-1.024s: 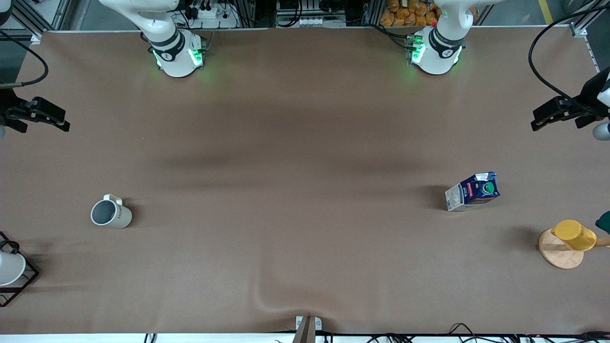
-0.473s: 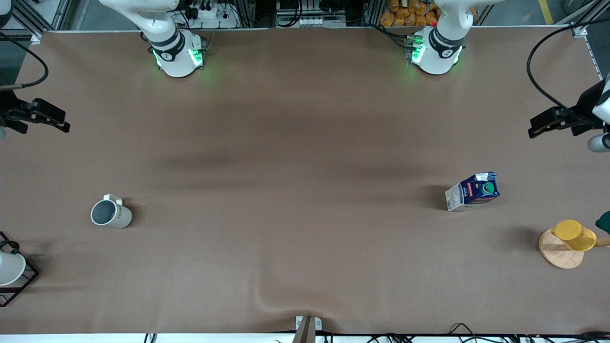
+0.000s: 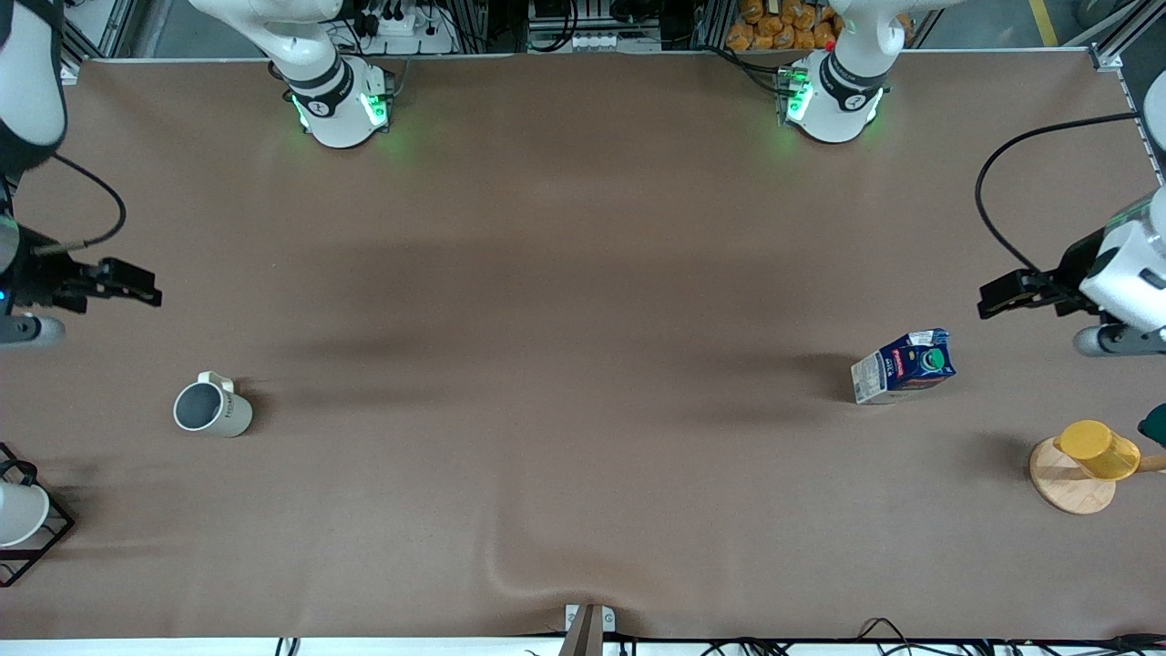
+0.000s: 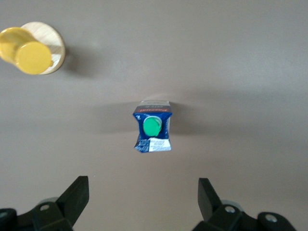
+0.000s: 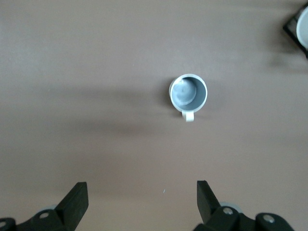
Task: Place milk next to cup
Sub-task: 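Reach the left gripper to the milk carton while the right gripper reaches the mug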
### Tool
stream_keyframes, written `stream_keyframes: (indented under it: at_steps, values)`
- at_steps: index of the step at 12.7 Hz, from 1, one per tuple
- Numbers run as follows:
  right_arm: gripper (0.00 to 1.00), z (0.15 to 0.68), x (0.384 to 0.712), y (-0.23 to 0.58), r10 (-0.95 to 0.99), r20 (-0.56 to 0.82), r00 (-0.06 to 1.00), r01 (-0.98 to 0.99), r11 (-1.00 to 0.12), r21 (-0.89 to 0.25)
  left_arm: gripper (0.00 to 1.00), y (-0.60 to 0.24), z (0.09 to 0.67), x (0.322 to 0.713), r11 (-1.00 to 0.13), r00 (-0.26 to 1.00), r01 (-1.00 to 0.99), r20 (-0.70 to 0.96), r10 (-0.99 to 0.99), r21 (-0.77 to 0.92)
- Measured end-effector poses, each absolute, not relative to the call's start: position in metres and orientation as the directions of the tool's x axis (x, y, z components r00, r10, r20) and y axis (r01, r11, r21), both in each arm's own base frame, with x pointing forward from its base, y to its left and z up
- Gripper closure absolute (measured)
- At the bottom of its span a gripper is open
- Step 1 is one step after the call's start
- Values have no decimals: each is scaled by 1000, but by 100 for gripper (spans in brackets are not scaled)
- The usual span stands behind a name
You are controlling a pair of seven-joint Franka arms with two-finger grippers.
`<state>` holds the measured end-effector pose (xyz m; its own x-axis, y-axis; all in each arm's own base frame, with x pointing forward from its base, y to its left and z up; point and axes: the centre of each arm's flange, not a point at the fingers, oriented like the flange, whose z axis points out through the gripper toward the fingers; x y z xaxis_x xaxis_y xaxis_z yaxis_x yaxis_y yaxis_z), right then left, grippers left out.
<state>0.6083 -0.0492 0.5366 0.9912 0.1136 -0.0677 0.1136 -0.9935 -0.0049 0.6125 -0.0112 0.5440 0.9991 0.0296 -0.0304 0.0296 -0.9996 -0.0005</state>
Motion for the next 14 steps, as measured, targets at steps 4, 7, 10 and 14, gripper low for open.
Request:
stream_keyframes:
  at_steps: [4, 7, 10, 14]
  values:
    - [0, 487, 633, -70, 216, -76, 973, 216, -976, -13, 0, -16, 510, 621, -999, 999, 34, -4, 34, 5]
    - [0, 431, 657, -110, 298, -38, 954, 298, -955, -5, 0, -15, 470, 629, -999, 999, 38, -20, 38, 10]
    - [0, 367, 669, -149, 339, -33, 940, 339, -941, -7, 0, -13, 437, 631, -998, 998, 57, -19, 57, 14]
    - [0, 304, 674, -151, 355, -82, 931, 353, -935, -43, 0, -14, 402, 622, -997, 996, 77, -39, 77, 12]
